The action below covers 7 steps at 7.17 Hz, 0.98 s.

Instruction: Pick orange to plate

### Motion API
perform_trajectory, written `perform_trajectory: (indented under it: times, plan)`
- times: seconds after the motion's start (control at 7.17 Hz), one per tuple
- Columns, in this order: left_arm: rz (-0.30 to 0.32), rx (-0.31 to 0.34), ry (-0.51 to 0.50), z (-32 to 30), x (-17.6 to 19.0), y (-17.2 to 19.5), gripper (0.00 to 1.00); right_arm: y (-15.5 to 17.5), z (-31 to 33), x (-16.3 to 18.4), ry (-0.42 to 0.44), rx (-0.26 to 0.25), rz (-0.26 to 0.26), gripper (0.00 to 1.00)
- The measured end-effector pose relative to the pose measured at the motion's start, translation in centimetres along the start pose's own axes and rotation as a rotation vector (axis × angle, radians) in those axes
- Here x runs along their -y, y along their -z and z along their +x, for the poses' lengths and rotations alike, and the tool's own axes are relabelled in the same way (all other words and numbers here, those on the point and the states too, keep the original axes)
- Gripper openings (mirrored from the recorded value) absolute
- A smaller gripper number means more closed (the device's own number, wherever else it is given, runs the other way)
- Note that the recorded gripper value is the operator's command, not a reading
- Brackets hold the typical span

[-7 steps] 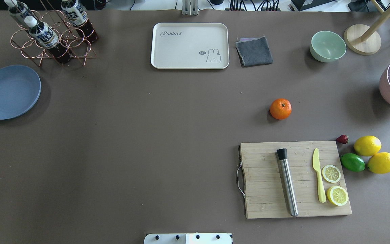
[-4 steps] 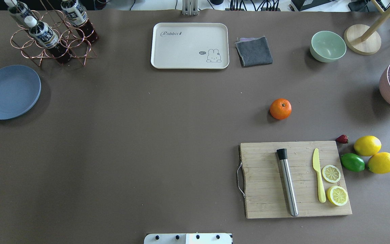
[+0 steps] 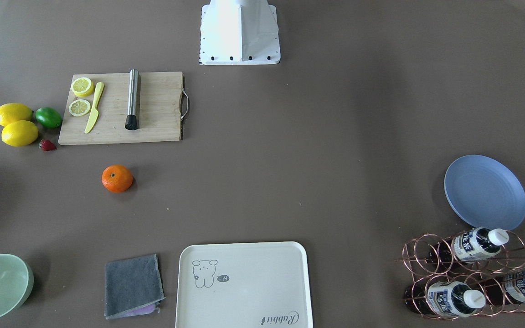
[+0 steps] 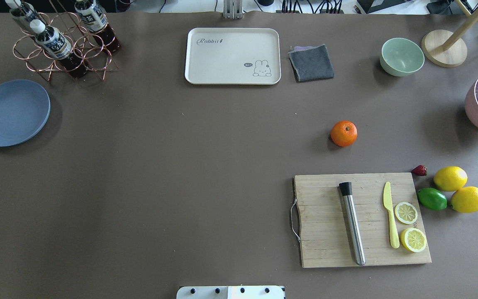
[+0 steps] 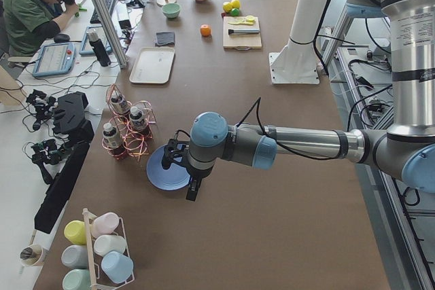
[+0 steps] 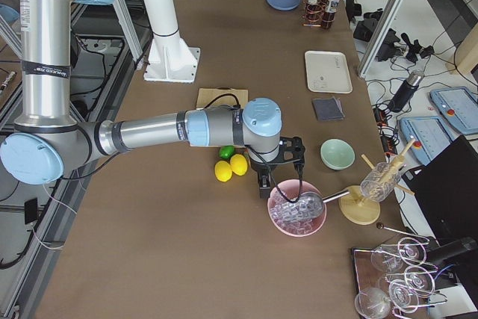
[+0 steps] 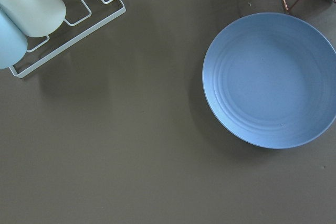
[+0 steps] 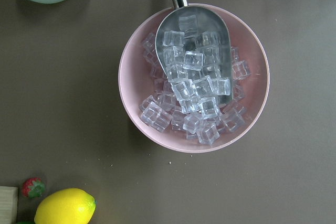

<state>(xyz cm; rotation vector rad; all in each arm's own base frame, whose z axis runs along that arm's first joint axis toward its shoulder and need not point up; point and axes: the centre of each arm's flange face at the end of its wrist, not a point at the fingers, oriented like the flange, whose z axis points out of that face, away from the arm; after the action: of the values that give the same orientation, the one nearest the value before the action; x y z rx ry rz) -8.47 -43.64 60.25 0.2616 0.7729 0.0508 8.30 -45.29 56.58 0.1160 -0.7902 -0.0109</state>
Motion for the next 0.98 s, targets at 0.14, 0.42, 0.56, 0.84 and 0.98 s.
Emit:
perform_trajectory:
  times: [0.14, 0.42, 0.56, 0.84, 0.98]
  plan:
    - [0.006, 0.001, -0.003, 0.2, 0.4, 0.2, 0.98, 0.0, 0.0, 0.1, 0.001, -0.001, 0.001, 1.0]
    - [0.014, 0.003, -0.011, 0.4, 0.8, 0.4, 0.98, 0.2, -0.2, 0.1, 0.005, -0.001, 0.004, 1.0]
    - [0.019, 0.002, -0.014, 0.5, 1.1, 0.6, 0.98, 0.4, -0.4, 0.2, 0.008, 0.003, 0.008, 1.0]
    - [0.03, 0.001, -0.025, 0.9, 1.7, 0.9, 0.98, 0.5, -0.6, 0.2, 0.01, 0.015, 0.01, 1.0]
    - [0.039, -0.001, -0.037, 1.1, 2.1, 0.9, 0.98, 0.4, -0.6, 0.2, 0.008, 0.016, 0.008, 1.0]
